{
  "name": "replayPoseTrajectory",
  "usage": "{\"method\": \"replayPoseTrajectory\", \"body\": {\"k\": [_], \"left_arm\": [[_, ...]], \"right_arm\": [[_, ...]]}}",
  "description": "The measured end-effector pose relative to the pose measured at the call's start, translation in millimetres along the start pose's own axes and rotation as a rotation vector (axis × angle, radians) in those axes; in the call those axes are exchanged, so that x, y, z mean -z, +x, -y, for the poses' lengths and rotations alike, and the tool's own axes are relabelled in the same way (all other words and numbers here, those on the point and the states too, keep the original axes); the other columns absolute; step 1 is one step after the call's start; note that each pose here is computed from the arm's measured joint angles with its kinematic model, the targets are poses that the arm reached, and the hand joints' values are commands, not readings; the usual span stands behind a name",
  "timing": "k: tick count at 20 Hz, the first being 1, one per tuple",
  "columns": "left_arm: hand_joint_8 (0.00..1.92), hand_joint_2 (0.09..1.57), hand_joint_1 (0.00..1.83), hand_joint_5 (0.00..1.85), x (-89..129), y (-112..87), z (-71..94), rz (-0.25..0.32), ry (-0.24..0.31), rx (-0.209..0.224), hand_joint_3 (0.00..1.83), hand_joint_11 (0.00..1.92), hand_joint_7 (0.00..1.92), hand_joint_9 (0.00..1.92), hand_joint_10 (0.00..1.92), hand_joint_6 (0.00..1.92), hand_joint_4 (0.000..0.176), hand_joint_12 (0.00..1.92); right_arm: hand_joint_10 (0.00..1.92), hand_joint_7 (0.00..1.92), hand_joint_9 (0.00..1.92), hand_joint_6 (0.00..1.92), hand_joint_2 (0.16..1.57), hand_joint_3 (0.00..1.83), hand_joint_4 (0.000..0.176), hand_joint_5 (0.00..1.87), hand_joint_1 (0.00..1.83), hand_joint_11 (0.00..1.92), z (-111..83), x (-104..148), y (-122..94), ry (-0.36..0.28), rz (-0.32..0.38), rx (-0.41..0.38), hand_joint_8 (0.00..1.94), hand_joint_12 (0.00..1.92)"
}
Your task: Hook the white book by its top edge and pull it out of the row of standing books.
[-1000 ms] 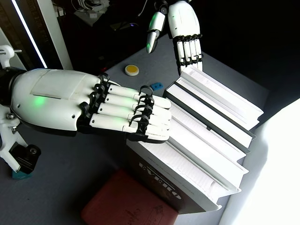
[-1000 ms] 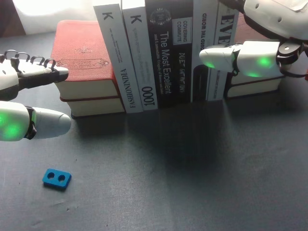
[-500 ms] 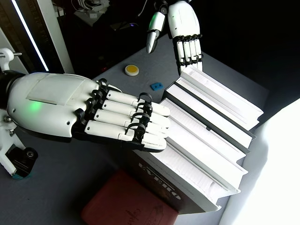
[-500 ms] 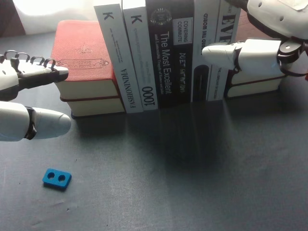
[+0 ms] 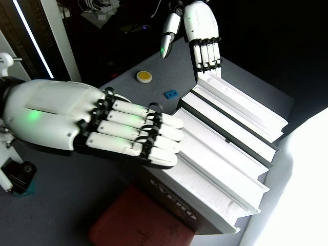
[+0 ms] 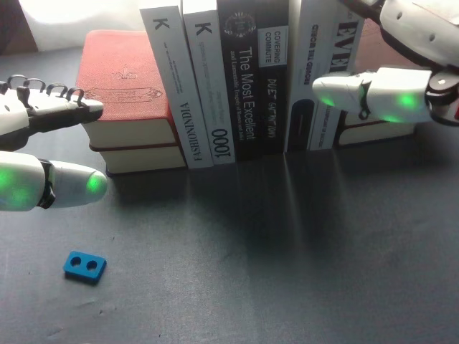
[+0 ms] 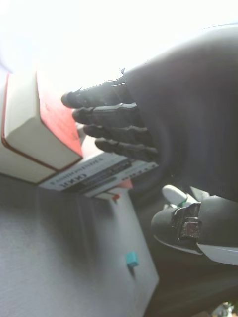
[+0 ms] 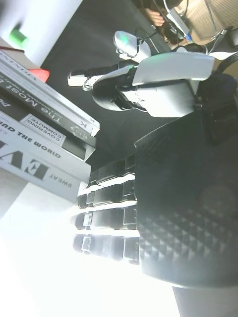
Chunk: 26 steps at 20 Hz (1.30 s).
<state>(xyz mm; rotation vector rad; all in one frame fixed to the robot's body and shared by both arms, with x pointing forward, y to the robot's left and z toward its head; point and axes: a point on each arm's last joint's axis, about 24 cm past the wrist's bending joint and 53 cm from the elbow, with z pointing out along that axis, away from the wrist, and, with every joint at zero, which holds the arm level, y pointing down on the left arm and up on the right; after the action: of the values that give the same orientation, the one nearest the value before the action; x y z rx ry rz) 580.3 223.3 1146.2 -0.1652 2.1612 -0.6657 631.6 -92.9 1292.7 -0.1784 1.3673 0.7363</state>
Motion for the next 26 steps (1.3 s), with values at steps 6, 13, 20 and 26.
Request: {"method": "replayPoseTrajectory", "body": {"k": [6,13,20,26], "left_arm": [[0.0,1.21,0.0,0.0,0.0,0.2,0.1,-0.001,0.0,0.0,0.01,0.0,0.0,0.0,0.0,0.0,0.0,0.0],[0.0,1.21,0.0,0.0,0.0,0.2,0.1,-0.001,0.0,0.0,0.01,0.0,0.0,0.0,0.0,0.0,0.0,0.0],[0.0,1.21,0.0,0.0,0.0,0.2,0.1,-0.001,0.0,0.0,0.01,0.0,0.0,0.0,0.0,0.0,0.0,0.0],[0.0,1.21,0.0,0.0,0.0,0.1,0.1,0.0,0.0,0.0,0.01,0.0,0.0,0.0,0.0,0.0,0.0,0.0]], "right_arm": [[0.0,0.01,0.0,0.0,1.18,0.0,0.0,0.05,0.0,0.0,-9.9,12.7,2.4,-0.012,-0.029,0.017,0.0,0.0],[0.0,0.01,0.0,0.0,1.17,0.0,0.0,0.04,0.0,0.0,-29.7,31.3,9.8,-0.037,-0.067,0.037,0.0,0.0],[0.0,0.02,0.0,0.01,1.17,0.0,0.0,0.05,0.0,0.0,-28.0,40.4,10.7,-0.01,-0.087,0.04,0.01,0.0],[0.0,0.0,0.0,0.0,1.17,0.0,0.0,0.03,0.0,0.0,-33.4,47.9,13.5,-0.015,-0.106,0.037,0.0,0.0]]}}
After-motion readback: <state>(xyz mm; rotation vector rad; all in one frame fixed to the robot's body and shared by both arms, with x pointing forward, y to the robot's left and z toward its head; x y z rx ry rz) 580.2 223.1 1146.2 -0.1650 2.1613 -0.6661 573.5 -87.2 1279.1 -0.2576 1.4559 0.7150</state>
